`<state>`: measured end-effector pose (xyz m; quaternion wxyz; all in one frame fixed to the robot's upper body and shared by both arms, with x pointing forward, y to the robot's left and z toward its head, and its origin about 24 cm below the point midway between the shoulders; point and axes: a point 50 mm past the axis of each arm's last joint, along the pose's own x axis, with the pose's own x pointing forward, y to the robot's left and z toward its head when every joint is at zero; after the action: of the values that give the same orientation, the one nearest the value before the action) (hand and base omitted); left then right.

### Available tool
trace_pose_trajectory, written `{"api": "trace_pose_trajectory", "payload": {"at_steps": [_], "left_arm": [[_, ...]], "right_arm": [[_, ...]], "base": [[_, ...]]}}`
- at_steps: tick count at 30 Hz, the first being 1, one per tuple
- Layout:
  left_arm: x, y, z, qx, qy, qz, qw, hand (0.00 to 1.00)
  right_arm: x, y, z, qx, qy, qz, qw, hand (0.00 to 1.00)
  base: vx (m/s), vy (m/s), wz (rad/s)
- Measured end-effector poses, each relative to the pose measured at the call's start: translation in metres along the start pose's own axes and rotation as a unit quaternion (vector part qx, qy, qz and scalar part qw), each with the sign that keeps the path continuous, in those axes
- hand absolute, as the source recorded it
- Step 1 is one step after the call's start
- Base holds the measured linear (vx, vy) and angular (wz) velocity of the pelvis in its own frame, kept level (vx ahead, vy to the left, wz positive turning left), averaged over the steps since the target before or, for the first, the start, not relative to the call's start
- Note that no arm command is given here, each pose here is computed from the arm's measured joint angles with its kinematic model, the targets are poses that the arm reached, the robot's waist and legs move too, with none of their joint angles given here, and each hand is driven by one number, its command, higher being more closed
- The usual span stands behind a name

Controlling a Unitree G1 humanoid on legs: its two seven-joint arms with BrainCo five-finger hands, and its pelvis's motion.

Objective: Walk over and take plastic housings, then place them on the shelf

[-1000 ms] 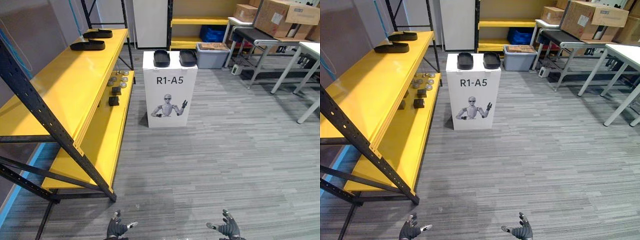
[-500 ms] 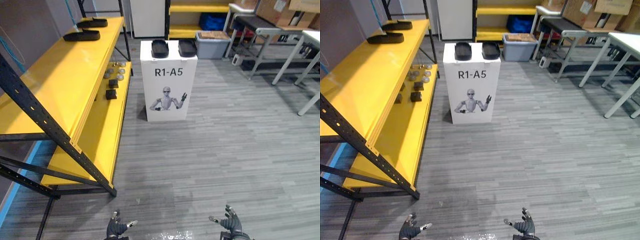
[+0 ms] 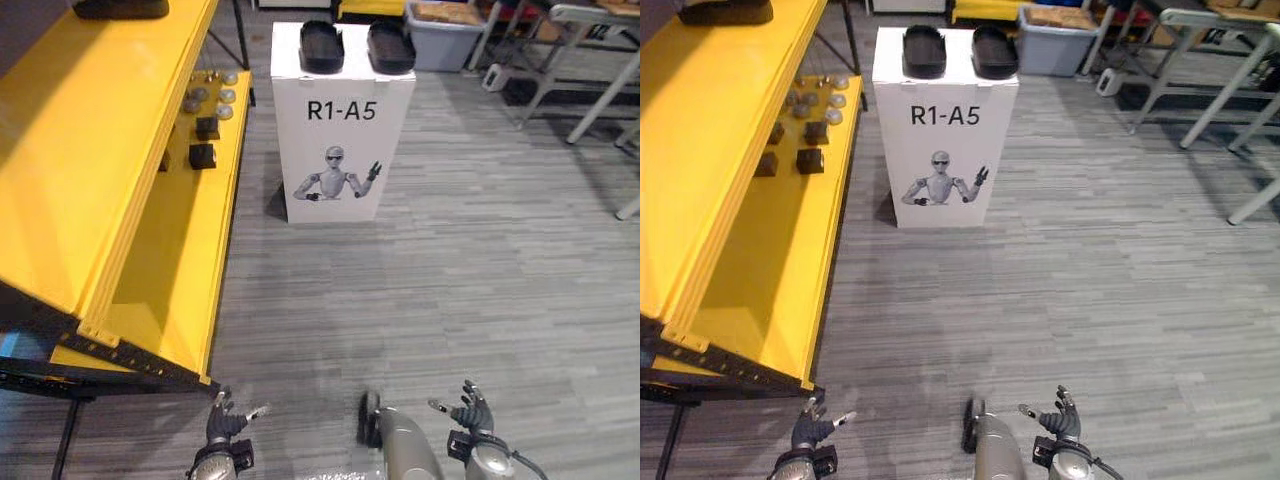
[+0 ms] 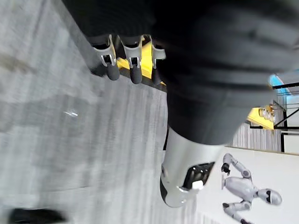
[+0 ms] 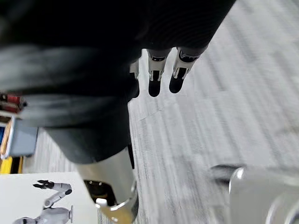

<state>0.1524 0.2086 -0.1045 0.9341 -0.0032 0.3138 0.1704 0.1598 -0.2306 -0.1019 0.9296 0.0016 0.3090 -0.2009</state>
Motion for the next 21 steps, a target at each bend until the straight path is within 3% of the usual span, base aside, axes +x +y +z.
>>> {"api": "trace_pose_trajectory", "payload": {"at_steps": [3, 10, 21], "left_arm": [[0.005, -0.015, 0.007, -0.012, -0.007, -0.013, 1.000, 0.00], [-0.004, -0.023, -0.006, -0.027, 0.014, -0.019, 0.999, 0.00], [-0.010, -0.018, -0.012, -0.024, 0.021, -0.014, 0.999, 0.00]], "right_arm": [[0.011, 0.005, 0.023, -0.001, -0.033, 0.005, 0.999, 0.00], [0.004, 0.021, 0.023, 0.016, -0.040, 0.019, 0.999, 0.00], [0.003, 0.017, 0.002, 0.017, 0.004, 0.005, 1.000, 0.00]], "base": [[0.72, -0.303, 0.00], [0.60, -0.201, -0.22], [0.59, 0.081, -0.40]]}}
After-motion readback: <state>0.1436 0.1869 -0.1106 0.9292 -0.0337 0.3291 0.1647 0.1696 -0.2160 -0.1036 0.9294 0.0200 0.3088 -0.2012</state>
